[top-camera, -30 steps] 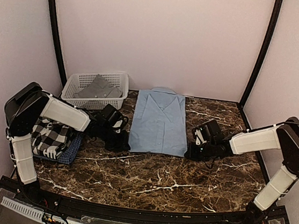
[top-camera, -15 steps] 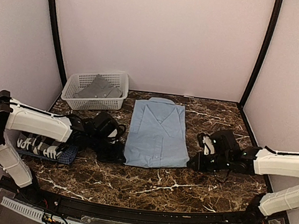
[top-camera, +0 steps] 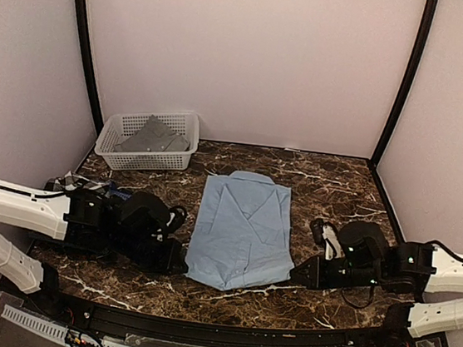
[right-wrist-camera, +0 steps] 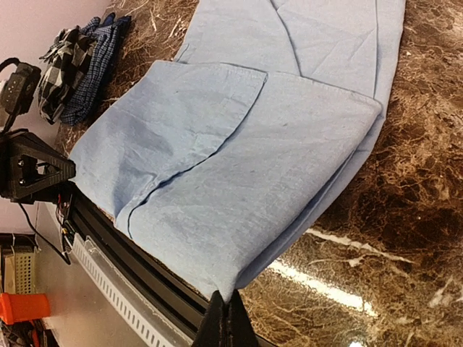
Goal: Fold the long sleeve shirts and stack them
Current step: Pick up the 2/3-rectangle-folded shirt from the center of the board, then fold the 2/3-rectangle-folded shirt at the center of the board.
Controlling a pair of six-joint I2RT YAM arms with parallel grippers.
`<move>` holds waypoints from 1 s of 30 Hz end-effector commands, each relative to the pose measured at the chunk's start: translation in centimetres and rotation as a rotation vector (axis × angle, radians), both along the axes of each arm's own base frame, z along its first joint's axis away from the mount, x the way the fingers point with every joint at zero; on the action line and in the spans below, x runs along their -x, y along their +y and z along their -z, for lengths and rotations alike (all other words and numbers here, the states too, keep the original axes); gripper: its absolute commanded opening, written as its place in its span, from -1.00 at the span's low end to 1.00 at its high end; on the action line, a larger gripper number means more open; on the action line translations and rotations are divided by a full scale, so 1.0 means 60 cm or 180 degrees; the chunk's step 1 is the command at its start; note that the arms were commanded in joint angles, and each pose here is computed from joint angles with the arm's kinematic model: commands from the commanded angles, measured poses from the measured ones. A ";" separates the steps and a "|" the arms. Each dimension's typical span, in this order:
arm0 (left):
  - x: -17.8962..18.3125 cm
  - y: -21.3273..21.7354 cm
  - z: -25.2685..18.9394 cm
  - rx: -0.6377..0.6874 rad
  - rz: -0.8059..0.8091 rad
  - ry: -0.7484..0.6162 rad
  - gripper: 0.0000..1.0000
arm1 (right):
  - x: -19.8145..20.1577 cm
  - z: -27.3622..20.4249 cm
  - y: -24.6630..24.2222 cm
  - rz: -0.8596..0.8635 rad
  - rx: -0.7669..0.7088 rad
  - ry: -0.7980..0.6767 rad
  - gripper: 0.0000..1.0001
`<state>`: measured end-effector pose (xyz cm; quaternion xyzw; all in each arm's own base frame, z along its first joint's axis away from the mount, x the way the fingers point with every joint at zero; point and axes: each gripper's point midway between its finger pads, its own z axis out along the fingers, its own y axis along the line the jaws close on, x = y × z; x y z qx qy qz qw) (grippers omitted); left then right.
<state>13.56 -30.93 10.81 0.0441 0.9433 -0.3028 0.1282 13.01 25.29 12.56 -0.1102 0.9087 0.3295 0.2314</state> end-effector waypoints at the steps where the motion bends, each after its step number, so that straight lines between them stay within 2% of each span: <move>1: -0.007 0.002 -0.055 0.0174 -0.0146 -0.0112 -1.00 | -0.019 -0.071 0.000 0.0309 -0.0161 -0.0140 -1.00; 3: -0.017 -0.007 -0.078 0.0221 -0.0125 -0.0186 -1.00 | -0.038 -0.100 0.001 0.0414 -0.0141 -0.0287 -1.00; 7: -0.081 -0.019 -0.102 0.0315 -0.0107 -0.0220 -1.00 | -0.116 -0.152 0.006 0.0564 -0.0058 -0.0568 -1.00; 11: -0.209 -0.024 -0.124 0.0429 -0.0089 -0.0395 -1.00 | -0.257 -0.168 0.003 0.0649 -0.0279 -0.0663 -1.00; 13: -0.286 -0.030 -0.117 0.0442 -0.0111 -0.0447 -1.00 | -0.338 -0.121 0.001 0.0684 -0.0177 -0.0538 -1.00; 14: -0.338 -0.031 -0.143 0.0575 -0.0173 -0.0559 -1.00 | -0.376 -0.105 -0.003 0.0695 -0.0186 -0.0492 -1.00; 16: -0.429 -0.041 -0.069 0.0488 -0.0231 -0.0438 -1.00 | -0.448 -0.062 -0.005 0.0740 -0.0168 -0.0422 -1.00; 18: -0.510 -0.045 -0.033 0.0476 -0.0307 -0.0480 -1.00 | -0.513 -0.017 -0.006 0.0767 -0.0150 -0.0340 -1.00; 22: -0.615 -0.057 0.031 0.0375 -0.0404 -0.0486 -1.00 | -0.597 0.077 -0.008 0.0784 -0.0087 -0.0046 -1.00; 26: -0.634 -0.061 0.082 0.0269 -0.0445 -0.0384 -1.00 | -0.608 0.142 -0.003 0.0722 0.0011 0.0174 -1.00; 30: -0.597 -0.059 0.119 0.0243 -0.0402 -0.0212 -1.00 | -0.564 0.172 -0.010 0.0657 0.0125 0.0276 -1.00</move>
